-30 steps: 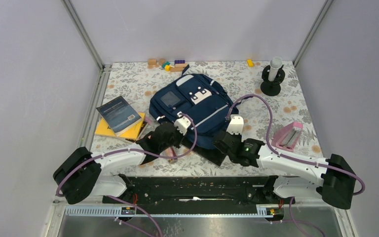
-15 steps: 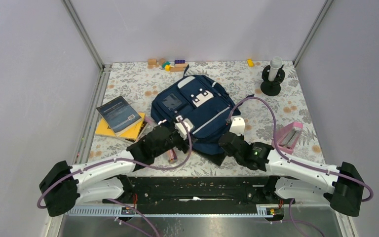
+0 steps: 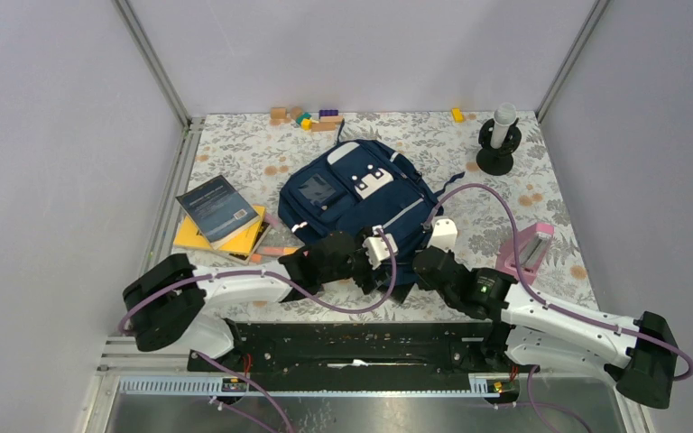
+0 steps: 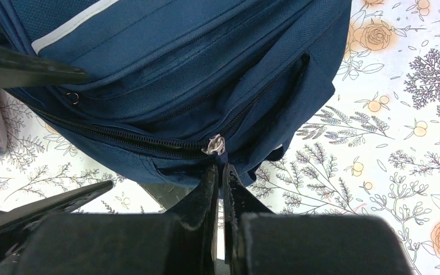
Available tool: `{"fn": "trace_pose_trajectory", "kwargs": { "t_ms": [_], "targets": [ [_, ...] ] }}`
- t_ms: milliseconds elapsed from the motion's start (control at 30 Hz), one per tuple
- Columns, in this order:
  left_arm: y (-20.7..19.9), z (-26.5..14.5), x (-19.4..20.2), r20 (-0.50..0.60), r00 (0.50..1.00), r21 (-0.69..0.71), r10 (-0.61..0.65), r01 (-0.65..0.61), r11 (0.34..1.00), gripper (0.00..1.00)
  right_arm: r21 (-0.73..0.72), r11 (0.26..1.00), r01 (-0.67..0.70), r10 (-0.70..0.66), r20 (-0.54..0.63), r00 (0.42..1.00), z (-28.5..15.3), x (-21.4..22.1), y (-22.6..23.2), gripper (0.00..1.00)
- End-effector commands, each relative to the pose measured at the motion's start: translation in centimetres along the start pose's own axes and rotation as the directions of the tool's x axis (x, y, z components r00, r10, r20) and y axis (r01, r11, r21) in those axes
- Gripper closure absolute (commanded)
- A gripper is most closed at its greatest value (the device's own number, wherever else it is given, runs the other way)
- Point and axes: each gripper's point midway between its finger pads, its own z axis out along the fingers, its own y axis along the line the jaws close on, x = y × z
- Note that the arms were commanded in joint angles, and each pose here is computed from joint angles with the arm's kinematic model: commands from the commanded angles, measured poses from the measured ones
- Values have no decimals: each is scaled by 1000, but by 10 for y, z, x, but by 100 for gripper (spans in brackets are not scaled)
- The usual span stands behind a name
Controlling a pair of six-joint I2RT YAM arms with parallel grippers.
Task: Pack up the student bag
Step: Unzip the student bag at the center of the board.
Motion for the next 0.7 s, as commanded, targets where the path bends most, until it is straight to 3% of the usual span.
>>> {"fn": "trace_pose_trajectory", "kwargs": {
  "t_ms": [0, 333, 667],
  "targets": [
    [-3, 17, -48, 147, 989, 39, 9, -15, 999, 25, -23, 1000, -17, 18, 20, 1000, -4, -4, 0, 100],
    [-22, 44, -42, 126, 990, 142, -57, 39, 989, 28, -32, 999, -27, 27, 18, 999, -3, -2, 2, 100],
    [-34, 38, -13, 71, 982, 170, -174, 160, 972, 96, 16, 1000, -23, 22, 37, 999, 1, -3, -5, 100]
  ]
}}
